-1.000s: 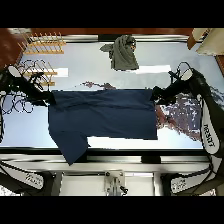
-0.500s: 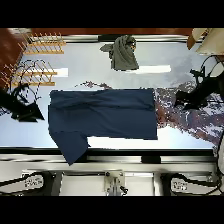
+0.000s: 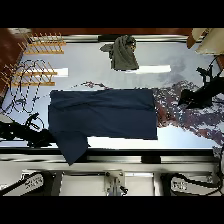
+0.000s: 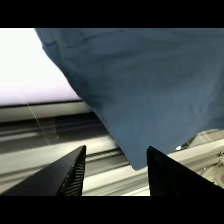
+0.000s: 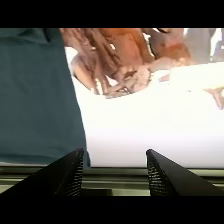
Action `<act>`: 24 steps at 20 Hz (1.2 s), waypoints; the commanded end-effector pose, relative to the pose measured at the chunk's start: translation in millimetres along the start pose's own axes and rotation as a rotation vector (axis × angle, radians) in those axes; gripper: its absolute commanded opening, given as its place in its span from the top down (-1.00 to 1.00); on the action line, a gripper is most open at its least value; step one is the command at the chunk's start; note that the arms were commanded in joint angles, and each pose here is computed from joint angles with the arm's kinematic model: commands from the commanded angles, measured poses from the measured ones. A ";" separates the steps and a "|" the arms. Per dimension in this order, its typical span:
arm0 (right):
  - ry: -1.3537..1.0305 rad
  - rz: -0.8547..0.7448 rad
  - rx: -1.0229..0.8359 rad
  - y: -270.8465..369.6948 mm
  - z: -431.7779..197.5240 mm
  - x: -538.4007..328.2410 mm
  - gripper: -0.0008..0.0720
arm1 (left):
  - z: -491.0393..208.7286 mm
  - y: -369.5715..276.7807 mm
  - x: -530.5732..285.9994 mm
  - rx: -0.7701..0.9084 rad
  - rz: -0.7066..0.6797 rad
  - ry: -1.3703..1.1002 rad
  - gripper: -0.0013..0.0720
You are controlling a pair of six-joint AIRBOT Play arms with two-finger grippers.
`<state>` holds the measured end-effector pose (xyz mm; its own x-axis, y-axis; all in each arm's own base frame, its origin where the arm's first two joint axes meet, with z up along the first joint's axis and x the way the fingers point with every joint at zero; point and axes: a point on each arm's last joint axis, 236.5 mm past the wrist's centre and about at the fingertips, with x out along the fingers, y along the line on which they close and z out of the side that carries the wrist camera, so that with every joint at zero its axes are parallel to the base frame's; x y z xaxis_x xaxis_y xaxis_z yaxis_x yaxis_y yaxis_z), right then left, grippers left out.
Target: Fold the shirts.
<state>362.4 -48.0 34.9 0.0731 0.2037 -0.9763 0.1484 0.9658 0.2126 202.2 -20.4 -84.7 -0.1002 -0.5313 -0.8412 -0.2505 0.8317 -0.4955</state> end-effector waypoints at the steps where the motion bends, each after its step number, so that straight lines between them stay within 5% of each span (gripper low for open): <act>1: -0.013 0.041 0.003 9.1 2.9 -0.6 -0.42 | 10.4 6.0 10.9 0.010 0.017 -0.063 -0.32; 9: 0.009 0.062 0.040 13.1 -0.7 1.3 -0.42 | 20.7 -3.5 25.8 0.024 0.010 -0.108 -0.27; 10: 0.035 0.066 0.044 13.5 -5.1 3.6 -0.42 | 18.1 -4.2 30.6 0.031 0.014 -0.100 -0.04; 12: 0.108 0.072 0.046 13.3 -18.7 9.0 -0.42 | 20.7 -4.6 30.4 0.039 0.021 -0.110 0.73; 13: 0.138 0.070 0.041 11.8 -26.4 14.3 -0.42 | 23.4 -5.0 27.5 0.053 0.022 -0.120 0.88; 15: 0.257 0.023 0.045 -5.8 -61.6 37.6 -0.53 | 26.8 -8.6 21.3 0.077 0.021 -0.128 0.88; 19: 0.301 0.253 0.148 32.9 -113.0 90.3 -0.60 | 25.3 -15.7 13.4 0.145 0.011 -0.110 0.88; 24: 0.361 0.266 0.209 37.5 -152.8 125.9 -0.60 | 24.7 -16.4 13.1 0.146 0.010 -0.108 0.88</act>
<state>243.0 24.6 -68.8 -0.2066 0.4772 -0.8541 0.3183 0.8583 0.4026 229.1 -36.2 -94.6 0.0079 -0.5055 -0.8628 -0.1172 0.8564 -0.5029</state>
